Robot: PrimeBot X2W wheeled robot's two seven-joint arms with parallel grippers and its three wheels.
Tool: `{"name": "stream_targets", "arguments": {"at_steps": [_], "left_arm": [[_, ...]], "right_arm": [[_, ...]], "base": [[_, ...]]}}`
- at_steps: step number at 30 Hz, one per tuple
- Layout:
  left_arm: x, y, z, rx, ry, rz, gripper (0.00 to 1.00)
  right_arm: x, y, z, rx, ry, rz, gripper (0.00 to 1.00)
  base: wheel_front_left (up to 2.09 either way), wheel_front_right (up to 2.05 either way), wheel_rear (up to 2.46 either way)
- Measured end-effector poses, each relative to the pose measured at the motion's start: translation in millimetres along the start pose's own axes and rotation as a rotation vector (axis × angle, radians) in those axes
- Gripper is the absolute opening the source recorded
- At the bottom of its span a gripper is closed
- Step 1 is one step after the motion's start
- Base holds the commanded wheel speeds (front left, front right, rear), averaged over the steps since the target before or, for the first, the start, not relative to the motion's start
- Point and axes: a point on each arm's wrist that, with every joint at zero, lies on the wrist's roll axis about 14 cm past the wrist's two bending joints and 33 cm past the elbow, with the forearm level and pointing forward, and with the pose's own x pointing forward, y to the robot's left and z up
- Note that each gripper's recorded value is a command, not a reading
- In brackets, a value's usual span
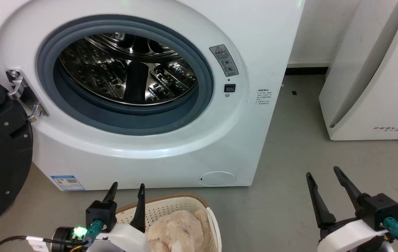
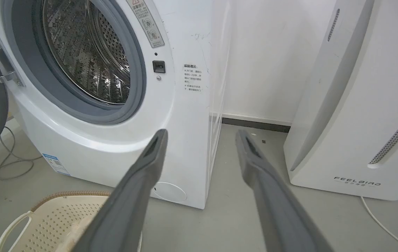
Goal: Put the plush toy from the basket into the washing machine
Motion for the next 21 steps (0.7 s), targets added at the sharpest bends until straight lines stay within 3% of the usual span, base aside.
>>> {"name": "stream_targets", "arguments": {"at_steps": [21], "left_arm": [[26.2,-35.1,-72.5,-0.023,0.240,-0.118,1.00]], "right_arm": [[10.5,-15.3,-15.2,0.001,0.019,-0.042,1.00]], "base": [[0.00,0.00,0.00]]}}
